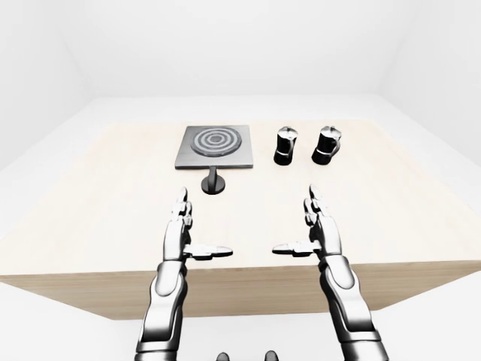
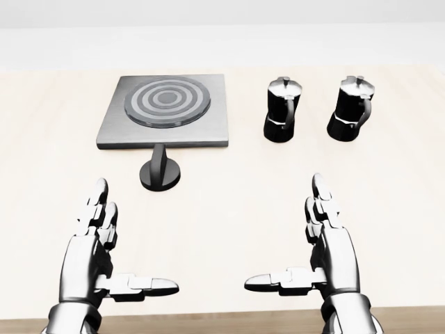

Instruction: Turn off the stove.

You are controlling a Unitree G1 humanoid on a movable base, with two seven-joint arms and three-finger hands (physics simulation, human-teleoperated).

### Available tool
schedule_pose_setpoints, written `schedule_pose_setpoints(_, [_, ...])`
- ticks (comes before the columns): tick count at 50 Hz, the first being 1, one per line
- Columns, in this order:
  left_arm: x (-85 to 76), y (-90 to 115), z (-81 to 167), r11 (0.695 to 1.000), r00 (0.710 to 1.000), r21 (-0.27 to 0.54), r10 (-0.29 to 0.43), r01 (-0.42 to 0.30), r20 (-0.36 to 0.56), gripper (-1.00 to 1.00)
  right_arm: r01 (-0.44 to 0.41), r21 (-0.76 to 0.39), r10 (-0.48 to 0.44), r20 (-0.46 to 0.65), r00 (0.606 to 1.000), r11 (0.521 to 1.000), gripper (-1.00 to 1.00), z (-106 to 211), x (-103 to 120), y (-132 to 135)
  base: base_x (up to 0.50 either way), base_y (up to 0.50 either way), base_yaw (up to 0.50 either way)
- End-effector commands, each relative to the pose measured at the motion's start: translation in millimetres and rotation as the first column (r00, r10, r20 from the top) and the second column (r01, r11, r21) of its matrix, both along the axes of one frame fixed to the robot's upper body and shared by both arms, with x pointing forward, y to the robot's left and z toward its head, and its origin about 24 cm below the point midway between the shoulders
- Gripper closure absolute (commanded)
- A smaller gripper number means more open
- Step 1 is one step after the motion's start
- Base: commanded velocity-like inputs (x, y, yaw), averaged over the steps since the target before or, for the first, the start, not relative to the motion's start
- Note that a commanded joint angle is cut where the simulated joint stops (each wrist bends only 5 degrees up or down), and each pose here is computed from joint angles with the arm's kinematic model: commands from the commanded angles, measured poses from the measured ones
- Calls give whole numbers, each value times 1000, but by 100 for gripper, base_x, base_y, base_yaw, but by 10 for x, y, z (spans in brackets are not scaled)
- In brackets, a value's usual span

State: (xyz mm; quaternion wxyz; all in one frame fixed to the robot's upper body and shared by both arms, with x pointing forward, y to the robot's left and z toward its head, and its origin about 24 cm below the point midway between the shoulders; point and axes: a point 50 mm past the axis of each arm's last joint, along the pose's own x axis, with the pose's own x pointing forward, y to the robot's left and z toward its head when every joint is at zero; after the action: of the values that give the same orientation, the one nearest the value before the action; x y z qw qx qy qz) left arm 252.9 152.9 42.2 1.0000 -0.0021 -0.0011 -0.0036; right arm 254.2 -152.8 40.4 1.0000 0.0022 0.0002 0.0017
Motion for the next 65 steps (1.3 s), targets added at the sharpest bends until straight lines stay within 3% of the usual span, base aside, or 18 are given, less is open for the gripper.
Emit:
schedule_pose_setpoints(1, [-22, 64, 20, 1000, 1000, -8, -17, 17, 7, -100, -2, 8, 2, 0, 1000, 1000, -100, -15, 2, -69, 0, 0, 0])
schedule_pose_setpoints(20, [-46, 54, 16, 1000, 1000, 0, -23, 23, 13, -100, -11, -25, 10, -22, 1000, 1000, -100, -18, 14, -37, 0, 4, 0])
schedule_pose_setpoints(65, [-54, 52, 11, 1000, 1000, 0, -27, 27, 13, -100, -14, -19, 13, -33, 999, 1000, -100, -46, 26, -35, 0, 29, 0])
